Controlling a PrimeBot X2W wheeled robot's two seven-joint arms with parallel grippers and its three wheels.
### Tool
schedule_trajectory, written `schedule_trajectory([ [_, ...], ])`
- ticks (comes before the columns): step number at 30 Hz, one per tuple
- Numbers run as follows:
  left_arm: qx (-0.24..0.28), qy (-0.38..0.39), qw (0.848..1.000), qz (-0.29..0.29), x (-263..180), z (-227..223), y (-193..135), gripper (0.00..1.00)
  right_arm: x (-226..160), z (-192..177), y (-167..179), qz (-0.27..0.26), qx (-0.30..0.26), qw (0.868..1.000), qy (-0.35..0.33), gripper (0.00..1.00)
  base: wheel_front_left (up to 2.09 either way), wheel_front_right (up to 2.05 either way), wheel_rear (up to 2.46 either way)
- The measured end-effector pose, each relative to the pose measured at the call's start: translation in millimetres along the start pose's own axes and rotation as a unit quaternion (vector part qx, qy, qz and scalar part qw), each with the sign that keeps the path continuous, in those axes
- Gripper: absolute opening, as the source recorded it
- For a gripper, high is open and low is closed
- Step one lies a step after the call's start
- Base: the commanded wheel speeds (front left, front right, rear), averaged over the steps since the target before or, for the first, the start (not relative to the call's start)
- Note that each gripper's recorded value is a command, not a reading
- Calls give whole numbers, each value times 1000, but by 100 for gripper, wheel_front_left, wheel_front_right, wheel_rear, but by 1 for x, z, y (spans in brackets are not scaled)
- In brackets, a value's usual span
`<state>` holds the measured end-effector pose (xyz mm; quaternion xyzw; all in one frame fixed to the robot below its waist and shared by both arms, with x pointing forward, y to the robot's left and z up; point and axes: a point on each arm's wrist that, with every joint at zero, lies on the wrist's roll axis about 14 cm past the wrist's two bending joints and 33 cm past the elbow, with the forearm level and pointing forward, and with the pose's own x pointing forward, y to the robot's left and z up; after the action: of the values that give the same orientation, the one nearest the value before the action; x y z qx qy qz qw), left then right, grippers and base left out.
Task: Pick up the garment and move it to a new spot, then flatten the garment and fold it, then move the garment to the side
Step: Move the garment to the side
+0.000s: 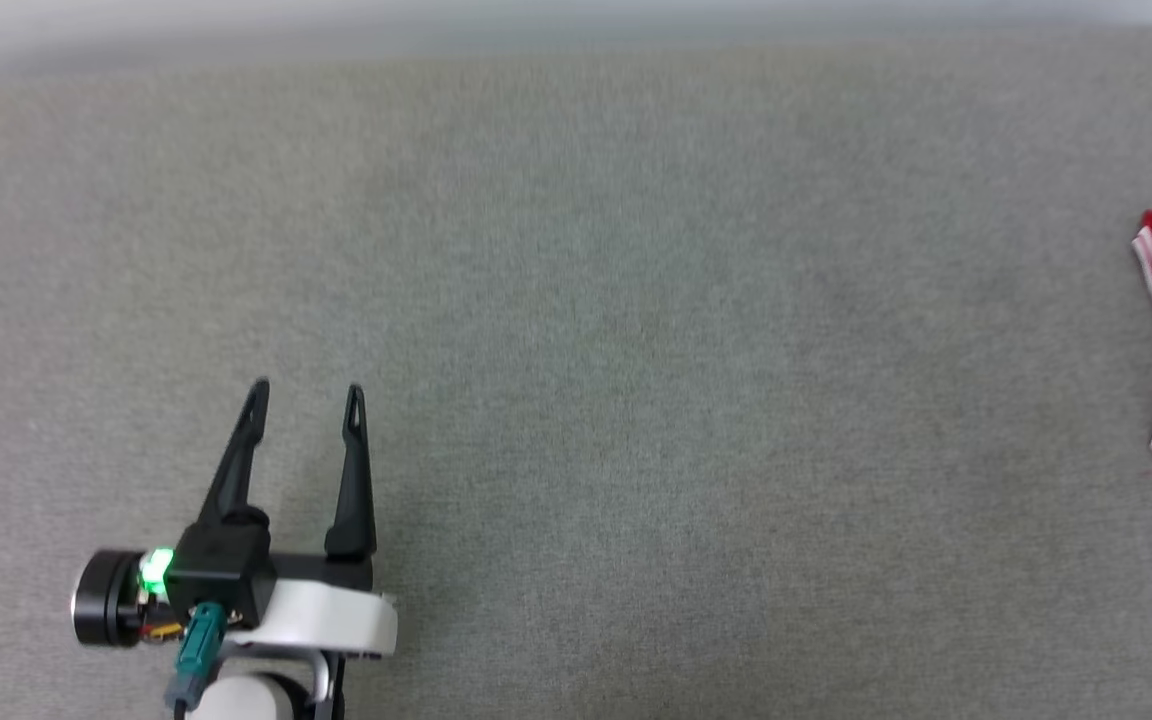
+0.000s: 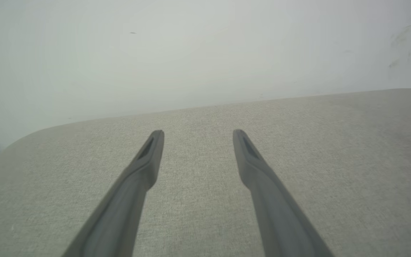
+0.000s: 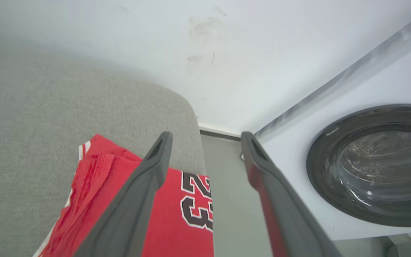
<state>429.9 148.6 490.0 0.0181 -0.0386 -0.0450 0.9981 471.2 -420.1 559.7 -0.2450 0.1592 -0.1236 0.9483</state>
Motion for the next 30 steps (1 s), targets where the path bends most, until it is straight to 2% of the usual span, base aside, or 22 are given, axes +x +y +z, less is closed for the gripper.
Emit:
schedule_trajectory([
  [5,-3,-7,1000,13,-20,12,6,100,-32,52,13,0,40,990,-139,100,0,0,0],
  [10,-5,-14,1000,24,-39,23,12,100,-73,93,45,15,104,960,-258,100,0,0,0],
  [14,-6,-25,999,32,-51,33,15,100,-105,106,74,36,138,940,-311,100,0,0,0],
  [17,-6,-26,999,39,-62,35,19,100,-124,110,95,55,170,926,-332,100,0,0,0],
  [20,-8,-30,998,47,-71,39,23,100,-140,110,122,83,192,919,-334,100,0,0,0],
  [25,-7,-30,998,59,-82,39,30,100,-157,101,158,122,221,914,-319,100,0,0,0],
  [30,-6,-27,997,69,-88,37,36,100,-163,73,184,145,244,916,-282,100,0,0,0],
])
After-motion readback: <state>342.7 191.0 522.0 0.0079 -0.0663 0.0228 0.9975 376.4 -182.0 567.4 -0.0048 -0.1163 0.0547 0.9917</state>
